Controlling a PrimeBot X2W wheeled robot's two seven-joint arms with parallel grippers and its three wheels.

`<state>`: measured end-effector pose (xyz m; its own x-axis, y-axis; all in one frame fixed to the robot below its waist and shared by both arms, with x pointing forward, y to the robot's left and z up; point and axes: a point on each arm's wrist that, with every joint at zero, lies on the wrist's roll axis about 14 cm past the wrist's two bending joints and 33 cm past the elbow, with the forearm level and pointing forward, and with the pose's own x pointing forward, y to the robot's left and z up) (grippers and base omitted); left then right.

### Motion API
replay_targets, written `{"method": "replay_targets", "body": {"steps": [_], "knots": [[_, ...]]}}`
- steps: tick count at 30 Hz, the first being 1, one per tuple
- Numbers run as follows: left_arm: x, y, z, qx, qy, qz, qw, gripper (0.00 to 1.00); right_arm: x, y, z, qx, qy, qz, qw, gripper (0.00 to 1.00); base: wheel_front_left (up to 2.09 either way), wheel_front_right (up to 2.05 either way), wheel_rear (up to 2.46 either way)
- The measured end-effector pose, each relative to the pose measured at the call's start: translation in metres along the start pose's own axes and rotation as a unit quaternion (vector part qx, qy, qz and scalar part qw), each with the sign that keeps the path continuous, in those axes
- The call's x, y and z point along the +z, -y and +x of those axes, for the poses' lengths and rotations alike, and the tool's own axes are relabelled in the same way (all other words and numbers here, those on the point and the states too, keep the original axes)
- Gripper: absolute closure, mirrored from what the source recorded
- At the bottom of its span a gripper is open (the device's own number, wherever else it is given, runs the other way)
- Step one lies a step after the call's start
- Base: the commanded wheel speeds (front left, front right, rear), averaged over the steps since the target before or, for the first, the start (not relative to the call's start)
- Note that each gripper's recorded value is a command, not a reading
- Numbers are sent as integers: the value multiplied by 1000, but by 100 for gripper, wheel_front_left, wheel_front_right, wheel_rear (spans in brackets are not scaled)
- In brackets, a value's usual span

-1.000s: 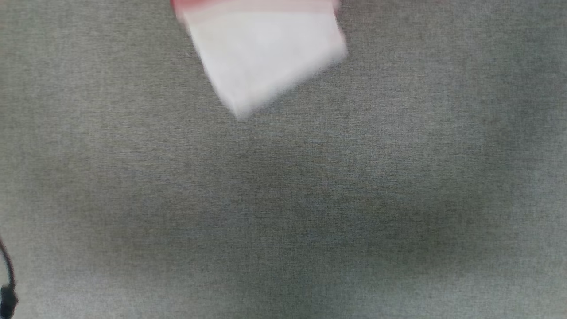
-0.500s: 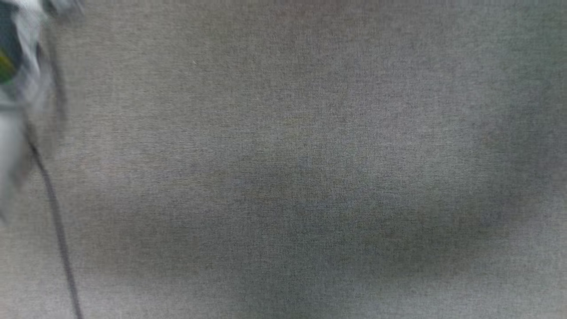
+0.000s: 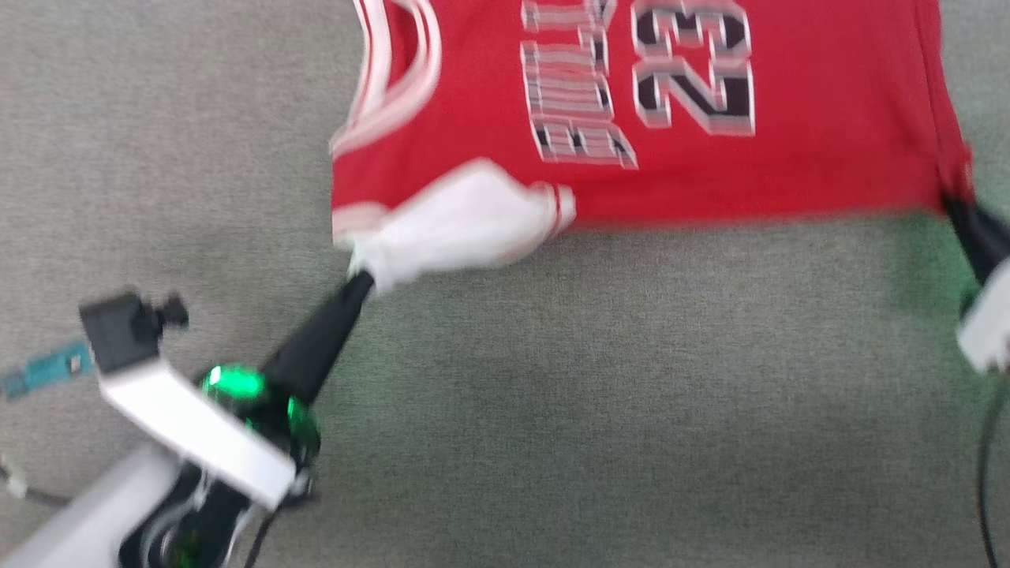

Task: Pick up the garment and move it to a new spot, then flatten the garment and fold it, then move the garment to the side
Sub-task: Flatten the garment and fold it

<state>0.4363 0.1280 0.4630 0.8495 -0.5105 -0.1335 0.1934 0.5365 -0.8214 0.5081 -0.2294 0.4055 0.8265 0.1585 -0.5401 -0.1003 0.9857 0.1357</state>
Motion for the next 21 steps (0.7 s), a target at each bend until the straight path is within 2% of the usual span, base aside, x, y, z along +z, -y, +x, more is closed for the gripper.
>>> {"method": "replay_targets", "body": {"steps": [4, 12, 17, 21], "knots": [[-15, 6, -31, 7, -19, -5, 1000, 100, -34, 0, -37, -1, -50, 14, 999, 100, 0, 0, 0], [-31, 15, -67, 17, -40, -17, 999, 100, -70, -6, -88, -6, -107, 44, 993, 100, 0, 0, 0], [-33, 21, -67, 6, -46, -13, 999, 100, -63, -5, -98, -15, -90, 51, 995, 100, 0, 0, 0], [-12, 27, -41, -26, -27, 15, 999, 100, -39, -3, -86, -19, -47, 52, 997, 100, 0, 0, 0]]}}
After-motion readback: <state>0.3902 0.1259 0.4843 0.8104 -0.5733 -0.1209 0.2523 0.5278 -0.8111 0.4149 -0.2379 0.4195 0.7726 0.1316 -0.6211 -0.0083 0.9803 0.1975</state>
